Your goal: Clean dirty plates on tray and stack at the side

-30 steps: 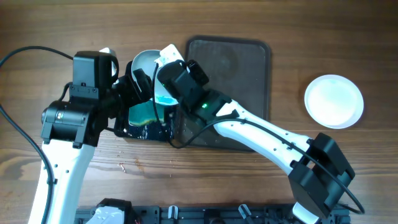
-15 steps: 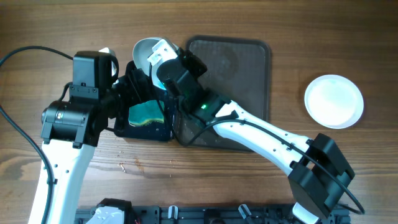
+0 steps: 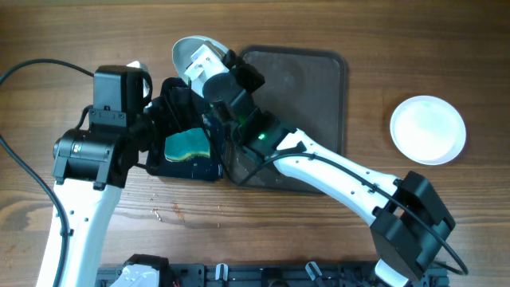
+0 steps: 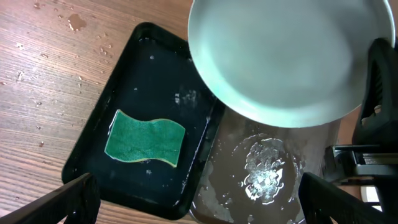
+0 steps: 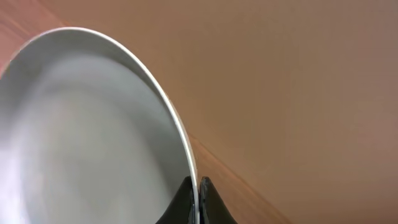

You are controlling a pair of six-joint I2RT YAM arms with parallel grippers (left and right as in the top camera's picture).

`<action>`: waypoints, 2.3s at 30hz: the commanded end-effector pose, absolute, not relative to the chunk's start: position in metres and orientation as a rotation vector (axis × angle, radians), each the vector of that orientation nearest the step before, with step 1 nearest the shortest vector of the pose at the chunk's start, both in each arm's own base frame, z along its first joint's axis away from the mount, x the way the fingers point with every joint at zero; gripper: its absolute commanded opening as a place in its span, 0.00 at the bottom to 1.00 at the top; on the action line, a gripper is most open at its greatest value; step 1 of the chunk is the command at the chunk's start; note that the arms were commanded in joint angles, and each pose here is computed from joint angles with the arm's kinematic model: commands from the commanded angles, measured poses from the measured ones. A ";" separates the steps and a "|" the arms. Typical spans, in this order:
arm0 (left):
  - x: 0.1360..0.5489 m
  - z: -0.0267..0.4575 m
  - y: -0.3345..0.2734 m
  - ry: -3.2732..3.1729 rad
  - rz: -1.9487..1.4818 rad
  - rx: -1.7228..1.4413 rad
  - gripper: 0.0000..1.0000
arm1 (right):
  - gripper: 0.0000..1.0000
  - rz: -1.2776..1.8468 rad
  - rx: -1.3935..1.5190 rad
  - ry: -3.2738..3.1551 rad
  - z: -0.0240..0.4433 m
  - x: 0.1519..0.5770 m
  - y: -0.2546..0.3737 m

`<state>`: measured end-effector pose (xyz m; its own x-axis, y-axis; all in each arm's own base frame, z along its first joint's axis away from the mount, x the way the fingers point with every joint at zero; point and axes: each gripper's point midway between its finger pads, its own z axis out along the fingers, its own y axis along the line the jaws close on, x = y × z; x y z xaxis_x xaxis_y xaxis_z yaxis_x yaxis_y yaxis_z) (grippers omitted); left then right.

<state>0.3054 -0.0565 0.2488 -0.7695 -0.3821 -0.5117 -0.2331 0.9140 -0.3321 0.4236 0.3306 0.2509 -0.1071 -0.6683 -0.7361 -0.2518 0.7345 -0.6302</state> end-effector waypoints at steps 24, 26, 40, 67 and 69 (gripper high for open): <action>0.305 0.258 -0.057 2.454 -0.350 -0.421 1.00 | 0.04 -0.042 -0.553 2.020 0.251 0.432 0.242; 0.305 0.258 -0.057 2.454 -0.349 -0.421 1.00 | 0.04 -0.083 -0.619 2.005 0.249 0.417 0.260; 0.305 0.258 -0.057 2.454 -0.350 -0.421 1.00 | 0.04 0.601 0.708 2.493 0.183 0.413 -0.013; 0.305 0.258 -0.057 2.454 -0.349 -0.421 1.00 | 0.52 0.574 0.631 2.454 0.197 0.331 -0.078; 0.305 0.258 -0.057 2.454 -0.349 -0.421 1.00 | 0.52 0.681 0.312 2.411 0.231 0.325 -0.024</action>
<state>0.3052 -0.0567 0.2490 -0.7697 -0.3818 -0.5117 -0.2322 0.9140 -0.3327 0.3221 -0.1044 0.1620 -0.7134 0.6340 -0.2986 0.4897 0.7558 0.4347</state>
